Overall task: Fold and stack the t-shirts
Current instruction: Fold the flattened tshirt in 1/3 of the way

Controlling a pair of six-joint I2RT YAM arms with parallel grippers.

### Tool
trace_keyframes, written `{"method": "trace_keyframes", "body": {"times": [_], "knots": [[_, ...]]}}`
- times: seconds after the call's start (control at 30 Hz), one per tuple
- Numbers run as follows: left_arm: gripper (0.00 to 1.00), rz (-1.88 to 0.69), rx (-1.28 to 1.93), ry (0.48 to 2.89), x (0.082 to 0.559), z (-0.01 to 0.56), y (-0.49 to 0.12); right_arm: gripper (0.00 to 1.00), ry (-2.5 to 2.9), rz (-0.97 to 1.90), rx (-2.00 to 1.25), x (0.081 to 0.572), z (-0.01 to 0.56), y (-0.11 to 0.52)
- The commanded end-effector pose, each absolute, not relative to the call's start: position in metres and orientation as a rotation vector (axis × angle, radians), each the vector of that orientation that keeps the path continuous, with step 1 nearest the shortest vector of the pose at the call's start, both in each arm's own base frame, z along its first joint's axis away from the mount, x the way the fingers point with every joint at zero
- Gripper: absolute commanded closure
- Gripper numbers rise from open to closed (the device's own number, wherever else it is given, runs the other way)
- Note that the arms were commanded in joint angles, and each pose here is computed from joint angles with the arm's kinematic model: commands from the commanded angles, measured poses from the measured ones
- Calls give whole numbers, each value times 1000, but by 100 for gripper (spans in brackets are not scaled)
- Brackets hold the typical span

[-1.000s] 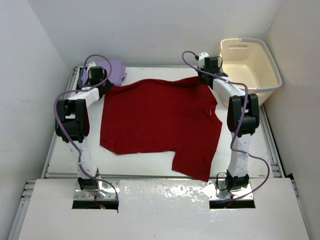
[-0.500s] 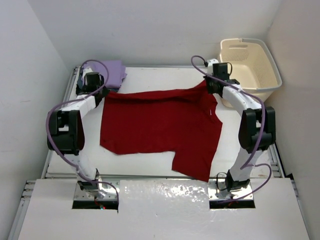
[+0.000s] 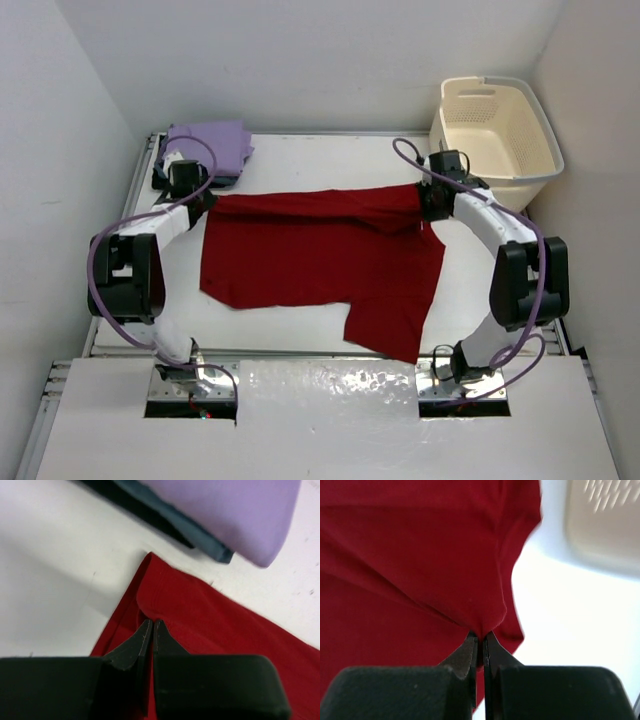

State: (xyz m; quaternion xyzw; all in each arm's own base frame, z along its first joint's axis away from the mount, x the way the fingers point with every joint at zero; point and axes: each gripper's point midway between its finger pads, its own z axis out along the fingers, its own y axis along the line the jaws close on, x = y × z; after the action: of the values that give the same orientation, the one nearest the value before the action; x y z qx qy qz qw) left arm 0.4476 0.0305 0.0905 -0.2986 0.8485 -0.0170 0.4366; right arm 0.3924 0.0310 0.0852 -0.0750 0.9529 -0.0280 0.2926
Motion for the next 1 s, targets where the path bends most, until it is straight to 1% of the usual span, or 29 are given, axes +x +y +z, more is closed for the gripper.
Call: {"method": "trace_keyframes", "body": {"times": [0.0, 0.2, 0.23, 0.33, 0.37, 0.4, 0.43, 0.47, 0.5, 0.53, 0.57, 0.6, 0.67, 0.7, 0.77, 0.8, 0.83, 0.87, 0.93, 0.97], "knots": [[100, -34, -755, 2065, 440, 106, 37, 100, 2594, -50, -91, 361, 92, 29], [100, -14, -763, 2109, 431, 90, 37, 98, 2738, 50, 6, 322, 58, 40], [100, 4, -772, 2110, 430, 88, 40, 95, 2765, 56, 24, 313, 49, 40], [100, 26, -782, 2135, 426, 82, 43, 80, 2798, 43, 39, 310, 36, 39], [100, 29, -791, 2164, 423, 76, 41, 63, 2805, 48, 38, 310, 33, 40], [100, 23, -789, 2179, 421, 73, 40, 54, 2801, 48, 36, 312, 34, 40], [100, 11, -792, 2205, 419, 69, 37, 51, 2794, 59, 30, 314, 35, 41], [95, 8, -798, 2229, 418, 66, 36, 49, 2789, 62, 25, 316, 37, 42], [69, 27, -811, 2282, 407, 59, 35, 46, 2784, 57, 22, 318, 39, 41], [64, 41, -826, 2292, 404, 59, 36, 41, 2764, 52, 3, 324, 47, 41], [61, 47, -836, 2298, 401, 60, 37, 40, 2761, 47, -7, 326, 50, 40], [50, 55, -862, 2321, 393, 59, 36, 40, 2742, 48, -24, 331, 56, 40], [33, 61, -885, 2311, 388, 73, 37, 36, 2680, 56, -32, 347, 69, 42], [1, 64, -890, 2308, 385, 77, 37, 36, 2647, 73, -47, 356, 76, 45], [0, 82, -905, 2266, 387, 100, 42, 31, 2579, 103, -51, 374, 84, 50], [0, 74, -904, 2246, 390, 107, 42, 16, 2544, 119, -50, 382, 87, 53], [0, 32, -890, 2224, 397, 118, 38, 6, 2510, 145, -58, 391, 91, 57], [0, -5, -873, 2214, 402, 123, 33, 1, 2488, 154, -55, 402, 89, 59], [0, -104, -823, 2189, 417, 133, 18, 1, 2452, 173, -48, 420, 96, 63], [0, -138, -808, 2178, 426, 133, 11, 1, 2471, 164, -39, 427, 85, 63]]}}
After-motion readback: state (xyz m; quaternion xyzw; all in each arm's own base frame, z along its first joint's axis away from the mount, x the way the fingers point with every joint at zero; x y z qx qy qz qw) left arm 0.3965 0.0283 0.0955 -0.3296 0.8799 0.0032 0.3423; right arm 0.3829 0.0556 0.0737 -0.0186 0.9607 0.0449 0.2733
